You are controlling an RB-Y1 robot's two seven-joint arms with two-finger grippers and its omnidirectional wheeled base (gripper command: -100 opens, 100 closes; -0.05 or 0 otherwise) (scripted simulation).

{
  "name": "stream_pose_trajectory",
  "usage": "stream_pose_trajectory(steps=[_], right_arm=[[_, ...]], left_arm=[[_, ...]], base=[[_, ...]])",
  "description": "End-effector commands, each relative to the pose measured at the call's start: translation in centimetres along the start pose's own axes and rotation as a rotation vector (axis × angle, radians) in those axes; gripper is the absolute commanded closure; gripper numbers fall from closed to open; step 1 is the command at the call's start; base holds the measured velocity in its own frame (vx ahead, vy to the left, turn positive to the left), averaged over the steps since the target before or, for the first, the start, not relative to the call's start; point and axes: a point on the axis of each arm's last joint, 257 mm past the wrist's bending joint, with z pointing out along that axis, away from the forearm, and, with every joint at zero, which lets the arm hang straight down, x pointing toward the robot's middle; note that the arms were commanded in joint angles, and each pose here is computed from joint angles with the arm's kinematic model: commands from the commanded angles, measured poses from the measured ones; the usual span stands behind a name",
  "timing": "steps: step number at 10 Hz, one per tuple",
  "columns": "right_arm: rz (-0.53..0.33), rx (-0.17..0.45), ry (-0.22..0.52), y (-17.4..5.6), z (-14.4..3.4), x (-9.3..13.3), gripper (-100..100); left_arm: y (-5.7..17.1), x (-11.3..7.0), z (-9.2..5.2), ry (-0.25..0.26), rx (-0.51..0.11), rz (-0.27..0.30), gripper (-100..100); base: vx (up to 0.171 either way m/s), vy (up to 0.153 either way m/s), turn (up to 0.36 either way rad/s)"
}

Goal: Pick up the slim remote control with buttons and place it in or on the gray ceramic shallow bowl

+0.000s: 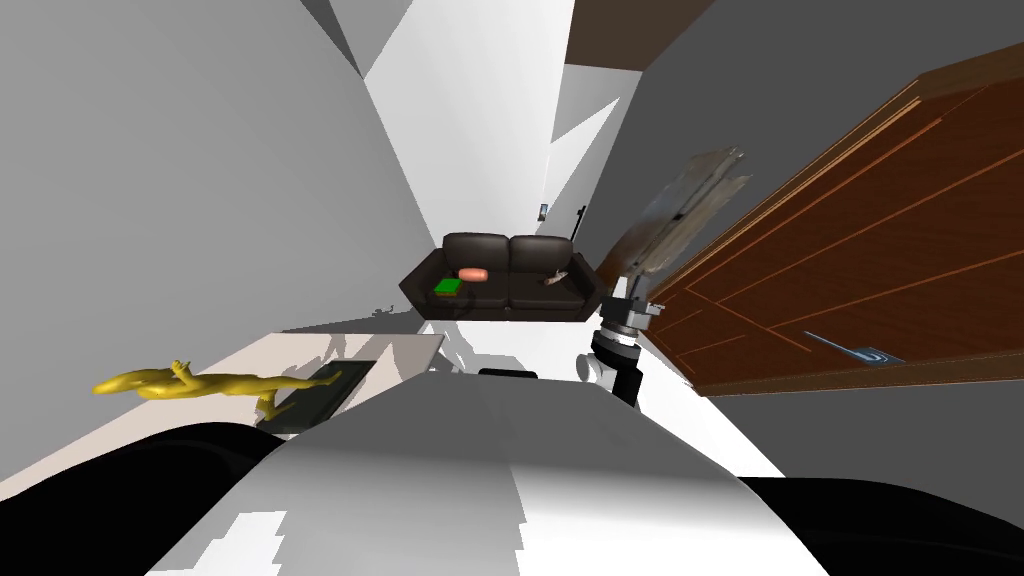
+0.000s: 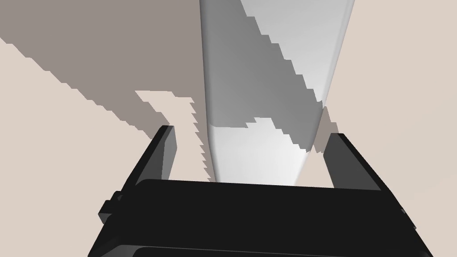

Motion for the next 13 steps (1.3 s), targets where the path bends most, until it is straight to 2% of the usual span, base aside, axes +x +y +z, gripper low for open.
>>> stream_pose_trajectory(steps=[1,3,4,8,9,10,11,12,13], right_arm=[[0.0,0.0,0.0,0.0,0.0,0.0,0],[0.0,0.0,0.0,0.0,0.0,0.0,0],[0.0,0.0,0.0,0.0,0.0,0.0,0],[0.0,0.0,0.0,0.0,0.0,0.0,0],[0.0,0.0,0.0,0.0,0.0,0.0,0],[0.0,0.0,0.0,0.0,0.0,0.0,0],[0.0,0.0,0.0,0.0,0.0,0.0,0],[0.0,0.0,0.0,0.0,0.0,0.0,0],[0.0,0.0,0.0,0.0,0.0,0.0,0]], left_arm=[[-0.3,1.5,-0.1,0.003,0.002,-0.025,-100],[-0.4,1.3,0.0,-0.002,0.006,-0.018,-100],[-0.3,1.3,0.0,-0.004,0.005,-0.02,100],[-0.3,1.3,0.0,-0.004,0.004,-0.02,100],[-0.3,1.3,0.0,-0.004,0.004,-0.02,0],[0.0,0.2,0.0,-0.004,0.003,-0.001,100],[0.3,-0.7,0.2,-0.007,-0.001,0.025,100],[0.4,-1.1,0.0,-0.001,-0.003,0.015,100],[0.7,-2.4,0.1,-0.007,-0.001,0.034,100]], base=[[-0.09,-0.033,-0.034],[-0.055,-0.026,-0.011],[-0.006,-0.003,0.001],[0.0,0.0,0.0],[0.0,0.0,0.0],[0.065,0.036,0.037],[0.157,0.047,0.075],[0.135,0.037,0.025],[0.099,0.062,0.011]])
